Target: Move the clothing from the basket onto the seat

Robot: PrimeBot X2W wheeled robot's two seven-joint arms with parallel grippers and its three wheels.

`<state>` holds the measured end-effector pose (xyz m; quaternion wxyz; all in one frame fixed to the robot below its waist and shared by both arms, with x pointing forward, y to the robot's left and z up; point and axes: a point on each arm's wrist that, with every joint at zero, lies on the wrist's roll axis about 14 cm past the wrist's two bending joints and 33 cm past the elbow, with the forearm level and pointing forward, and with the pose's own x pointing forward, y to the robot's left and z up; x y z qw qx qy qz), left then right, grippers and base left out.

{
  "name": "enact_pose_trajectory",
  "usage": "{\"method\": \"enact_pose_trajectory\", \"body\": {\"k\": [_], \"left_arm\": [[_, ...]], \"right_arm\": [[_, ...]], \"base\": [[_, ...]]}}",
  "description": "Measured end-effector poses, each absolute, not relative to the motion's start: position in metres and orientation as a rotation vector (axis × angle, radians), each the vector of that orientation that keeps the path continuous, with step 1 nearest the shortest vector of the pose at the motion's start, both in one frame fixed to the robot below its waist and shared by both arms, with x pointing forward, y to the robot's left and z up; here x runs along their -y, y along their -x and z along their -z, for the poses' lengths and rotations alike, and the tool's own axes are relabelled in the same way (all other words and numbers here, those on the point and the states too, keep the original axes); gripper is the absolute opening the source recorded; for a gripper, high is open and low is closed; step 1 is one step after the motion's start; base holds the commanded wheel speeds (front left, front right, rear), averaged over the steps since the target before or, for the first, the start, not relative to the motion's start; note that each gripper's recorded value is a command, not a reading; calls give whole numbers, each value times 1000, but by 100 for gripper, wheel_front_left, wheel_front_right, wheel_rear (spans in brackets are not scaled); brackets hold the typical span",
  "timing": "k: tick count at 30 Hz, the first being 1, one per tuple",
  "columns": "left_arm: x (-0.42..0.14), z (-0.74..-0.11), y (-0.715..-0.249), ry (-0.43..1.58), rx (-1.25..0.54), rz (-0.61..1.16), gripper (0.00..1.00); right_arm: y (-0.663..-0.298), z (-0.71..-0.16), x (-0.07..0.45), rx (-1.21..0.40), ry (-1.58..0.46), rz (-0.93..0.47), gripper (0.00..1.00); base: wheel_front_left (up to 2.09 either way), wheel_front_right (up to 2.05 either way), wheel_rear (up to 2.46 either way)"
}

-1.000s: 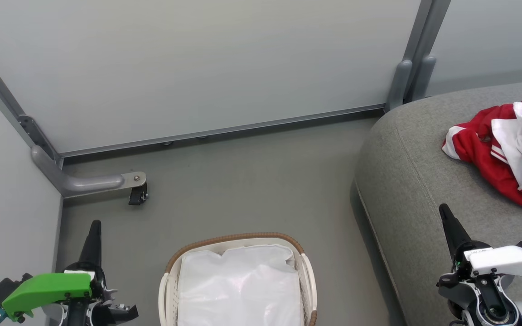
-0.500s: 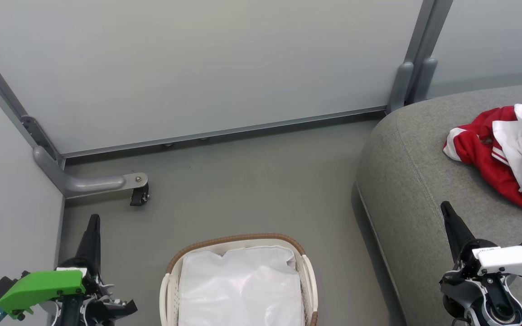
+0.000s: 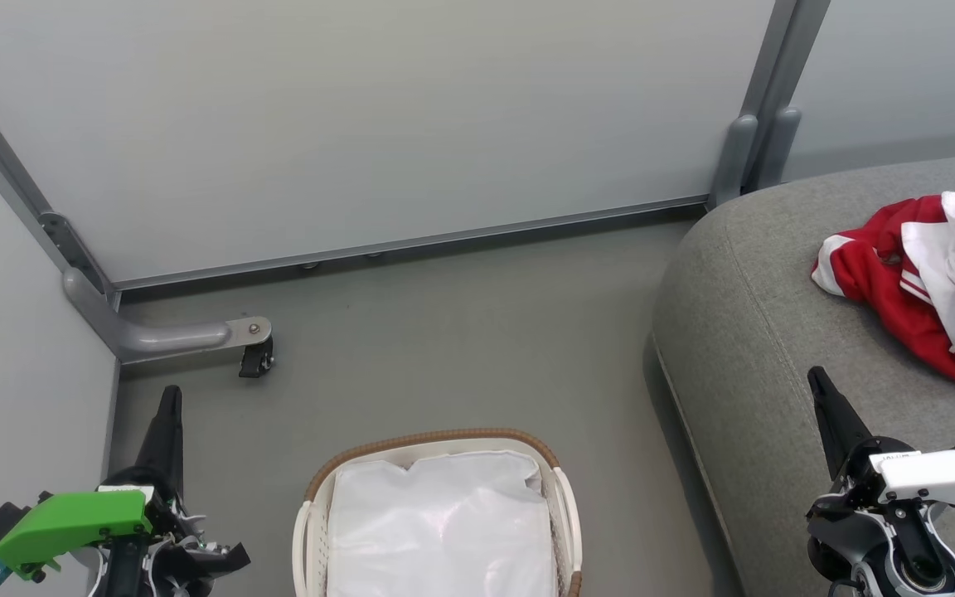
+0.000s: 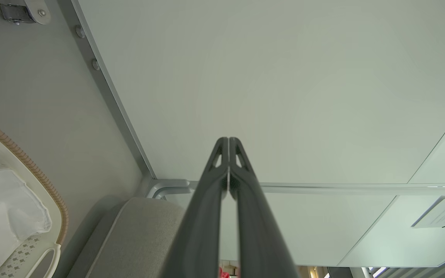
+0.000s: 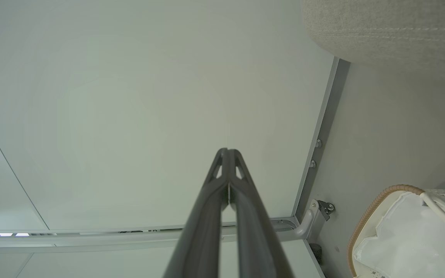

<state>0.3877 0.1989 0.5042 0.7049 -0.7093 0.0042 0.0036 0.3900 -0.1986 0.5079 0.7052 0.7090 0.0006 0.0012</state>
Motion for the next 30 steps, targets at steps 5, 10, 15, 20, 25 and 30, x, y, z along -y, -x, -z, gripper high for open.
{"method": "enact_pose_trajectory", "body": {"k": [5,10,15,20,25,30], "left_arm": [[-199,-504,-388,1577,-9,-8,0],[-199,-504,-388,1577,-9,-8,0],[-199,-504,-388,1577,-9,-8,0],[-199,-504,-388,1577,-9,-8,0],[-199,-504,-388,1577,-9,-8,0],[-199,-504,-388,1577,-9,-8,0]], "right_arm": [[-390,-508,199,-1,-1576,-3,0],[-390,-508,199,-1,-1576,-2,0],[-390,-508,199,-1,-1576,-2,0],[-390,-508,199,-1,-1576,-2,0],[-390,-508,199,-1,-1576,-2,0],[-390,-508,199,-1,-1576,-2,0]], "base": [[0,0,0],[0,0,0],[0,0,0],[0,0,0],[0,0,0],[0,0,0]]}}
